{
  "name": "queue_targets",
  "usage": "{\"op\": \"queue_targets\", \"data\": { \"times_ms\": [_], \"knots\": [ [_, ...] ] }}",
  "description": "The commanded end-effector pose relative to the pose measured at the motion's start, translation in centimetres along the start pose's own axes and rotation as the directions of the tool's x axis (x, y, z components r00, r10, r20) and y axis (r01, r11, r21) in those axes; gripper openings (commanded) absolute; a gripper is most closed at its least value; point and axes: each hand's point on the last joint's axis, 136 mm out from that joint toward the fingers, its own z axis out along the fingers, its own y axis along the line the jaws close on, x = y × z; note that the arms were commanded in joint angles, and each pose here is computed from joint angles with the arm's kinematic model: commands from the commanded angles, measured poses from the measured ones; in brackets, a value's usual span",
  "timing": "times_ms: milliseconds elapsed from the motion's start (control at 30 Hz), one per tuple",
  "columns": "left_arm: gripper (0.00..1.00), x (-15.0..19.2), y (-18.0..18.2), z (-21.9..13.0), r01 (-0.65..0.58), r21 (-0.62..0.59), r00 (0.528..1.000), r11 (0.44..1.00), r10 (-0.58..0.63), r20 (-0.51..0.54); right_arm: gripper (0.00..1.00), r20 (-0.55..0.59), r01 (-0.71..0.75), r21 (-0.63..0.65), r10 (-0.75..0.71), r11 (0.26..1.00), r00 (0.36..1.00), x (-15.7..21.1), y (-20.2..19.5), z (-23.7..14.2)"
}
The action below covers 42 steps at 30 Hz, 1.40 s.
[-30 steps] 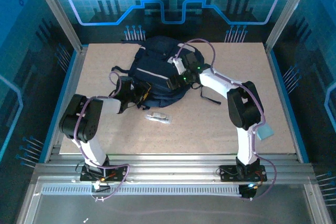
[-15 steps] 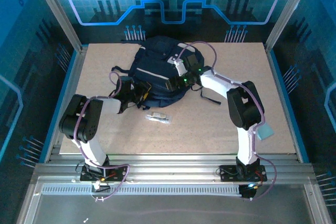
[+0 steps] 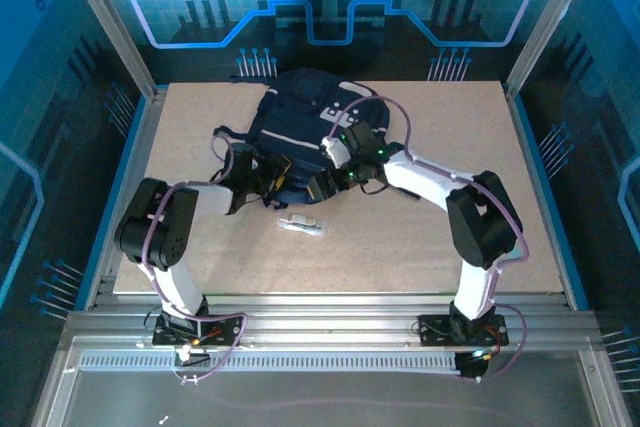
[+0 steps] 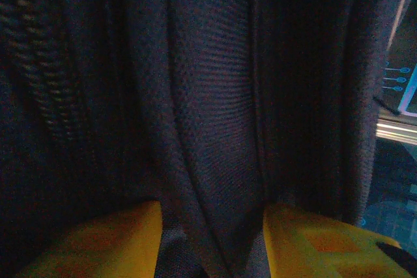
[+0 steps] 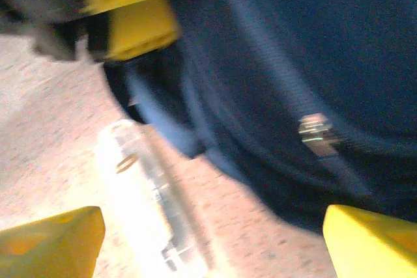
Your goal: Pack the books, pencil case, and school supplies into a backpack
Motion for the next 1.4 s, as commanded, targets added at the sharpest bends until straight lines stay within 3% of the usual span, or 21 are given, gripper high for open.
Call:
{"op": "queue_targets", "data": {
  "times_ms": [0, 267, 333, 600, 767, 1133, 1200, 1333, 1367],
  "knots": [
    [0.47, 1.7, 0.8, 1.2, 0.027, -0.032, 0.998, 0.999, -0.029, -0.063, 0.88, -0.011, -0.010, -0.045, 0.009, 0.999, 1.000, 1.0, 2.1, -1.5],
    [0.50, 2.0, 1.0, 0.3, 0.009, -0.046, 0.998, 0.999, -0.012, -0.062, 0.90, 0.127, -0.089, 0.213, 0.063, 0.973, 0.990, -1.3, -2.5, -5.8],
    [0.51, 2.1, 0.9, 0.0, -0.004, -0.048, 0.998, 0.999, 0.001, -0.063, 1.00, 0.164, -0.148, 0.227, 0.112, 0.963, 0.980, -2.4, -3.8, -6.5],
    [0.57, 2.2, -0.2, -2.7, -0.136, -0.102, 0.990, 0.986, 0.130, -0.059, 1.00, 0.213, -0.243, 0.225, 0.195, 0.944, 0.957, -5.5, -7.3, -6.3],
    [0.61, 2.7, -1.6, -5.1, -0.237, -0.134, 0.971, 0.962, 0.233, -0.044, 0.79, 0.234, -0.341, 0.229, 0.289, 0.912, 0.928, -6.5, -9.3, -4.5],
    [0.63, 5.3, -5.0, -6.5, -0.389, -0.122, 0.921, 0.913, 0.388, -0.034, 0.54, 0.263, -0.529, 0.209, 0.474, 0.823, 0.840, -7.1, -12.4, 0.6],
    [0.63, 6.2, -5.5, -6.2, -0.434, -0.127, 0.901, 0.892, 0.431, -0.048, 0.42, 0.258, -0.542, 0.181, 0.492, 0.821, 0.831, -7.5, -12.3, 1.3],
    [0.64, 8.0, -6.3, -5.3, -0.525, -0.145, 0.851, 0.838, 0.521, -0.071, 0.00, 0.271, -0.556, 0.095, 0.516, 0.826, 0.813, -9.1, -10.9, 0.7],
    [0.64, 8.6, -6.3, -5.0, -0.546, -0.149, 0.837, 0.824, 0.541, -0.080, 0.00, 0.285, -0.562, 0.085, 0.520, 0.823, 0.805, -9.5, -10.6, 0.1]
  ]
}}
